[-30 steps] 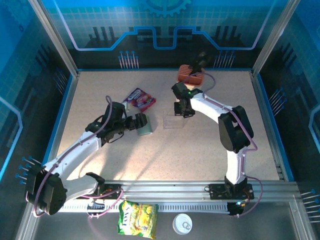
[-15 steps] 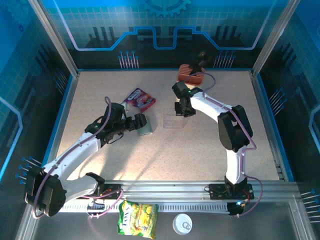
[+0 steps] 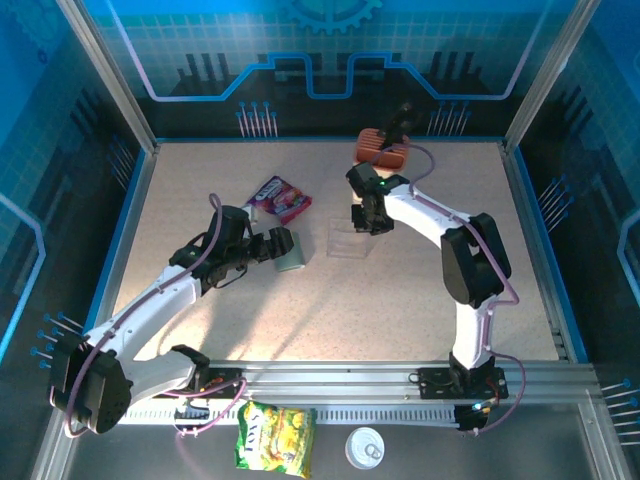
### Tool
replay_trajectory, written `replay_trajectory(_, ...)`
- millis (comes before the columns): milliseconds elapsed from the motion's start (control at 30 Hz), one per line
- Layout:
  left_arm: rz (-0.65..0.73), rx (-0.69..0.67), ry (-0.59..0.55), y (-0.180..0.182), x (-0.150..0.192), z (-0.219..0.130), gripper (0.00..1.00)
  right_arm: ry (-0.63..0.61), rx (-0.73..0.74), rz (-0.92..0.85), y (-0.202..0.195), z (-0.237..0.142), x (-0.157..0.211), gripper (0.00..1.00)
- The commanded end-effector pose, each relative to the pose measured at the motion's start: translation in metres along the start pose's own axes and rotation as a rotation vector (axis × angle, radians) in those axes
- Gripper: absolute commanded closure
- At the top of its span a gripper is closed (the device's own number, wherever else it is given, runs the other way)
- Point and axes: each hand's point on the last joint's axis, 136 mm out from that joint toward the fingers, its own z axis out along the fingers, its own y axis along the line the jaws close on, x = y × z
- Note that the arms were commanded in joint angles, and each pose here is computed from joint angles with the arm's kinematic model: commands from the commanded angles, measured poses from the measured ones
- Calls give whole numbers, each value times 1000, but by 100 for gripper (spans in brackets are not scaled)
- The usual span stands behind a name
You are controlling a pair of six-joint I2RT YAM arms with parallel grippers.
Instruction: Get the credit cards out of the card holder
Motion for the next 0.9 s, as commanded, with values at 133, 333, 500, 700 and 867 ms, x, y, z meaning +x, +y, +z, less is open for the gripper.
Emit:
replay_trajectory(133,4,-45,52,4,8,8,2,-61,-62,0,3,-53,-2,69)
replay_trajectory(333,79,-61,146,-17,4,27,2,-99,-136,-20,13,-88,15,65)
replay_trajectory(500,156,6,241,-50,-5,56,4,-115,-159,-23,10,-104,29,65)
replay_trajectory(700,170,42,388,-71,-8,106,7,-150,-152,-13,-6,-121,42,65)
replay_trajectory(867,128,8,506,-67,-2,143,26,-170,-143,-7,-16,-134,49,67)
